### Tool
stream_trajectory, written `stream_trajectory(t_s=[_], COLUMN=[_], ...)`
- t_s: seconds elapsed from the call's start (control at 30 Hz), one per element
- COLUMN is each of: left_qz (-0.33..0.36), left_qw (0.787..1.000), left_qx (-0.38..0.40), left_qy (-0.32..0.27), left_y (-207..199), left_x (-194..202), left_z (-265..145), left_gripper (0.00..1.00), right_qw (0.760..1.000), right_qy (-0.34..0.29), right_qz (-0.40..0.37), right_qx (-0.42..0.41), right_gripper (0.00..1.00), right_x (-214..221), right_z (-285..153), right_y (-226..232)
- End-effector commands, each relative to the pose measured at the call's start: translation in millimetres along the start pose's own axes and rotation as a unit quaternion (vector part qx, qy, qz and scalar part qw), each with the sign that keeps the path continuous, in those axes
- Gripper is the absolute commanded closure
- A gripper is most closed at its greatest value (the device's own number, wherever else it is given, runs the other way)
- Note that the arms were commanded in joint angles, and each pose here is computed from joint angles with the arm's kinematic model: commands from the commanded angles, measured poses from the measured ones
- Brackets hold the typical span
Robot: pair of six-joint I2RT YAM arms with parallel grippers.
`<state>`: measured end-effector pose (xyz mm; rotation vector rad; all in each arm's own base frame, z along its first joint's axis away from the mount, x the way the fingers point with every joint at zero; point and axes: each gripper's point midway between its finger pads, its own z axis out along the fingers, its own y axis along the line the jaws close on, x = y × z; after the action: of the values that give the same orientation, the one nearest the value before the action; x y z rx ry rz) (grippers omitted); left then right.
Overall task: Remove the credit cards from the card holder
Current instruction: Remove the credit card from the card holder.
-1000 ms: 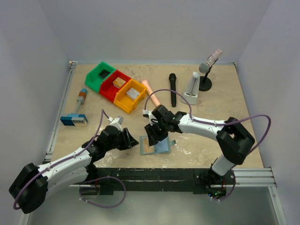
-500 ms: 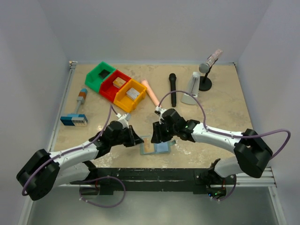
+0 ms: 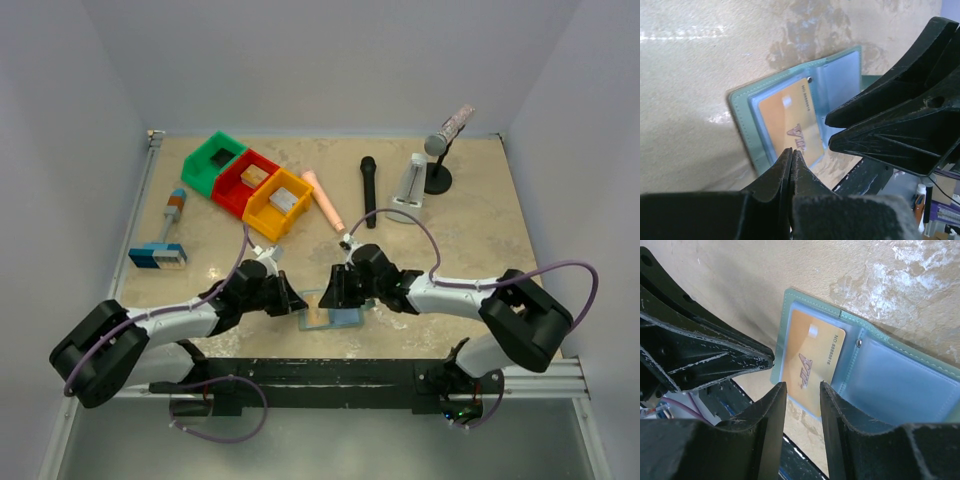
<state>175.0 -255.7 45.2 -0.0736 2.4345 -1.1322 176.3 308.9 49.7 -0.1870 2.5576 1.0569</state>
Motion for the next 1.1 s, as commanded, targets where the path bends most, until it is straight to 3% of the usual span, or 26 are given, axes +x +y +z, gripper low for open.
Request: stream_trajectory(t_s=[0.0, 1.07], left_qz=[-0.006, -0.027], left_qw=[1.000, 0.997], left_qx=[-0.021, -0.068], left_qy=[-0.015, -0.003], left_y=[12, 43], left_x=[-2, 13], left_z=[2, 6], left_gripper=[1.00, 1.00], right_qw=[0.999, 0.999], right_qy=[-0.019, -0.016], right_qz=[0.015, 0.020], right_qx=[-0.035, -0.023], right_gripper=[0.62, 0.62], right_x=[-9, 0], right_z=[6, 10], right_y=[12, -2])
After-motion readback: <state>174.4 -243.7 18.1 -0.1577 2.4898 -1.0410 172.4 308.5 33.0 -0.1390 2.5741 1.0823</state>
